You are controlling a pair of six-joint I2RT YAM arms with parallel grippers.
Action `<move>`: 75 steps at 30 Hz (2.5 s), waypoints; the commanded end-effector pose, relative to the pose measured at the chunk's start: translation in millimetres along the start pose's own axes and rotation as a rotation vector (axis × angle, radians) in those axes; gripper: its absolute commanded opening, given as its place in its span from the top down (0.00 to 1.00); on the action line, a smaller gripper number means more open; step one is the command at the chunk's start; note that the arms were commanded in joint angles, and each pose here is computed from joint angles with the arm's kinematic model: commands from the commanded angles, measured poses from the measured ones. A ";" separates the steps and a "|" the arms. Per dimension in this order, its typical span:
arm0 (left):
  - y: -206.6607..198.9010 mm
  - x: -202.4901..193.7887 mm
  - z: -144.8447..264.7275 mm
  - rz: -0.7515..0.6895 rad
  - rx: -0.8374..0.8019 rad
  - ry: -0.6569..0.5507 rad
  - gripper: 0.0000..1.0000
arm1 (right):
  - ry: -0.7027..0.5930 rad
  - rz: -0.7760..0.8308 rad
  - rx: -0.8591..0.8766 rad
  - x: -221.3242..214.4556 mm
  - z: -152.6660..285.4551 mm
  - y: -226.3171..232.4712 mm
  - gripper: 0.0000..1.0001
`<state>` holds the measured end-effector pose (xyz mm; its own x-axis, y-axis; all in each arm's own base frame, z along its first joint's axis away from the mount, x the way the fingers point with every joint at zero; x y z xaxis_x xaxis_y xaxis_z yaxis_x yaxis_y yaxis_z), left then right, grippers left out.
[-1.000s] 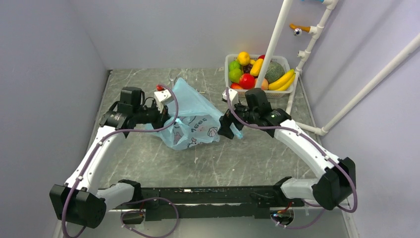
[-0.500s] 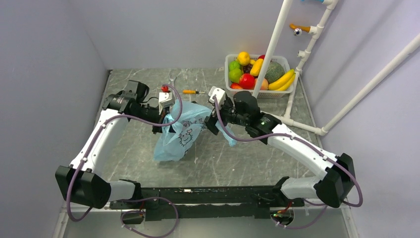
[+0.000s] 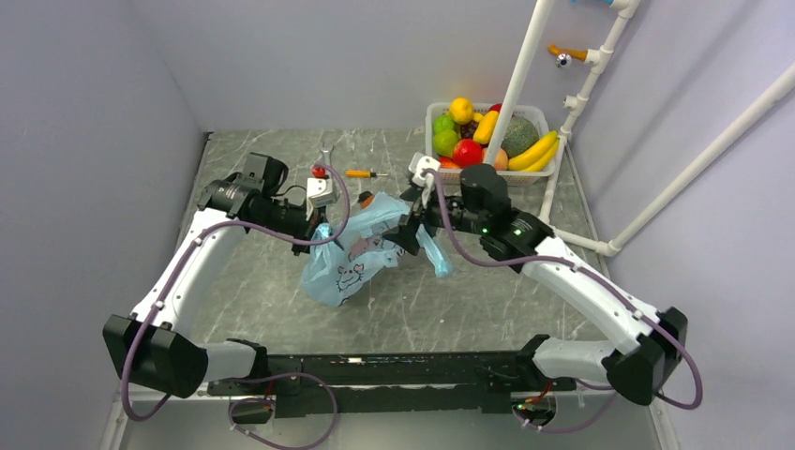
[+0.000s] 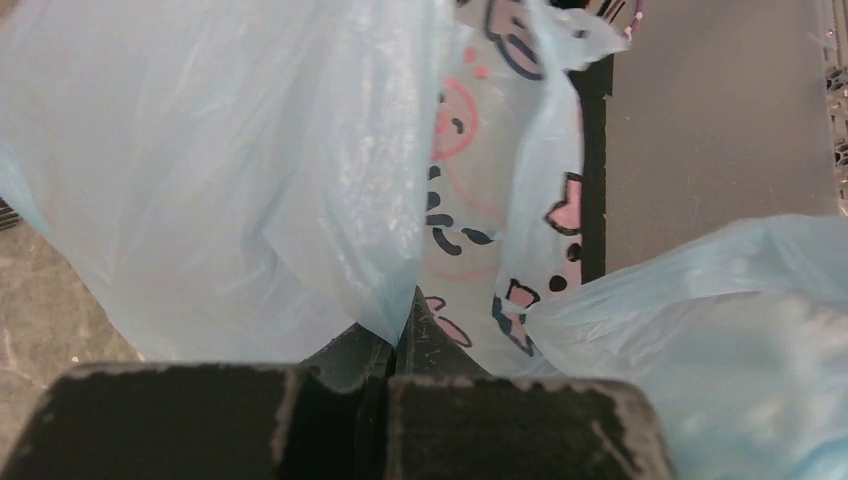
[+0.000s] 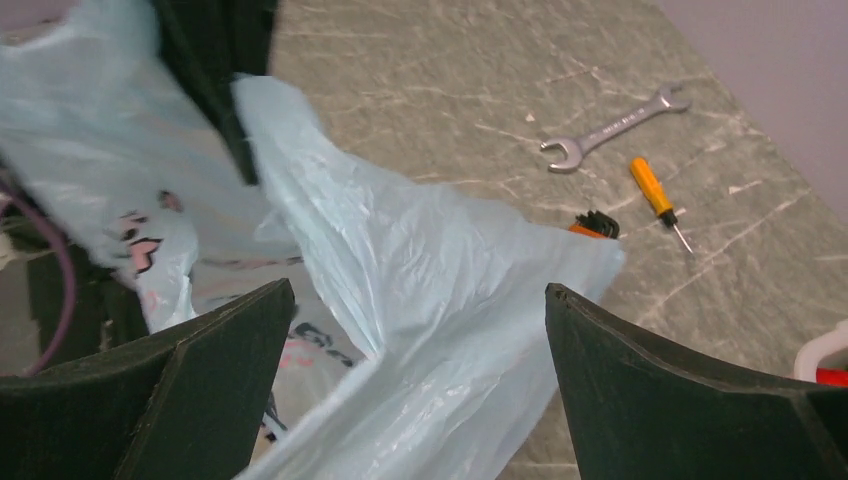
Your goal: Place the fake fruits into the plastic bag and tie a complex knot
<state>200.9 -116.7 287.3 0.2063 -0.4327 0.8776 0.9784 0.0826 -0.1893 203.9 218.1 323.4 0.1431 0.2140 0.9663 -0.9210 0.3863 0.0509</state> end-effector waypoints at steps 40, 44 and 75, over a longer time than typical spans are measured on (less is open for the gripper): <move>-18.6 37.7 49.0 -0.036 0.960 -0.054 0.01 | -0.071 -0.752 0.059 -13.4 -18.8 3.2 1.00; -5.9 16.0 36.3 -0.002 1.008 0.143 0.01 | -0.077 -0.759 0.068 -10.7 -16.8 5.1 1.00; -21.3 -11.3 64.6 0.732 -0.076 -0.465 1.00 | -0.069 -0.319 0.339 -11.7 -53.8 19.9 0.71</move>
<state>173.5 -56.1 303.3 0.6958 0.0521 0.7163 0.7008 0.1692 -0.6930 193.0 261.7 284.9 0.5335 0.0892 0.8411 -0.8457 0.0729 0.5287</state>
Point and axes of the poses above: each gripper's point midway between its finger pads, its own z axis back along the fingers, its own y axis along the line the jaws close on, x = y × z, the point moved 9 cm from there along z, back along the fingers, and after that the axes turned 5 degrees about -z, right-handed, at the moved point
